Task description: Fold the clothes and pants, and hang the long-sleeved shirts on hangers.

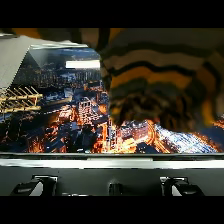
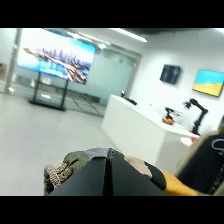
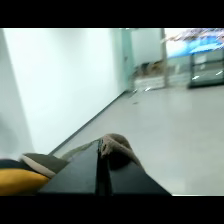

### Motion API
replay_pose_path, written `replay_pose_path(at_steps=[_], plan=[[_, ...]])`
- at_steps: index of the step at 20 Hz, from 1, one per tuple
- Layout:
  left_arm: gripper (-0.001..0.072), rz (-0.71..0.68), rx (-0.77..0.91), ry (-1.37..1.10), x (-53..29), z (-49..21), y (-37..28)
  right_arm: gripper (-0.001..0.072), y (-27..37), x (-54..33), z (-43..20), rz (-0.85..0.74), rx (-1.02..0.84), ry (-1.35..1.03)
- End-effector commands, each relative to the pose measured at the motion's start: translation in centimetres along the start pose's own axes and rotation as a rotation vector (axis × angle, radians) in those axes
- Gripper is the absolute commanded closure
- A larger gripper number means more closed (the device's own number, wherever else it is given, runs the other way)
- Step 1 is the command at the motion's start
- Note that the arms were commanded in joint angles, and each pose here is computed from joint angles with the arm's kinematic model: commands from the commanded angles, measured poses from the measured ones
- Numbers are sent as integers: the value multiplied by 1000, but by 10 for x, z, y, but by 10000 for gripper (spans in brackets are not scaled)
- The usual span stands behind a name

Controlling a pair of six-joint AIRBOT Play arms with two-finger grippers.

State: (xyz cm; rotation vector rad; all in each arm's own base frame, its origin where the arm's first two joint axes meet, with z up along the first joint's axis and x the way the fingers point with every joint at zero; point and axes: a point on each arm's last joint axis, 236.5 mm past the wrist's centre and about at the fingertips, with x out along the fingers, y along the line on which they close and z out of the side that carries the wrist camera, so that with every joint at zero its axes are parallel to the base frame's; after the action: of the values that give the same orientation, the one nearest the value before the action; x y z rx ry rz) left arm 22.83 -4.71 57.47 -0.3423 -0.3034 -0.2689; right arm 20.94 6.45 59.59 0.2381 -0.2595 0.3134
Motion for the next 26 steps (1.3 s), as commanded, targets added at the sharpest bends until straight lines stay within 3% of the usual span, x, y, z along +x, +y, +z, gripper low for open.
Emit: replay_pose_path(at_steps=[1,5,10,14,17,20,22,24,25,26], plan=[[691,78,5,17,-7,-5,16,683,-28,18,5,-88,-13,-38],[691,149,-64,197,36,-77,64,682,-75,134,-95,-78,174,176],[691,277,-159,482,80,-213,144,679,-51,266,-323,149,458,543],[691,421,-155,705,80,-318,213,677,-22,272,-537,130,566,937],[691,558,-316,858,55,-384,249,655,-3,244,-632,119,605,1142],[691,630,-371,1009,23,-437,268,653,1,224,-669,100,616,1233],[691,646,-429,1071,9,-463,269,545,-1,221,-663,103,617,1245],[686,625,-480,1093,8,-474,261,358,-10,216,-636,112,610,1255],[632,602,-498,1085,13,-473,256,304,-22,211,-615,113,598,1261],[443,594,-515,1076,16,-470,254,283,-40,203,-589,112,562,1267]])
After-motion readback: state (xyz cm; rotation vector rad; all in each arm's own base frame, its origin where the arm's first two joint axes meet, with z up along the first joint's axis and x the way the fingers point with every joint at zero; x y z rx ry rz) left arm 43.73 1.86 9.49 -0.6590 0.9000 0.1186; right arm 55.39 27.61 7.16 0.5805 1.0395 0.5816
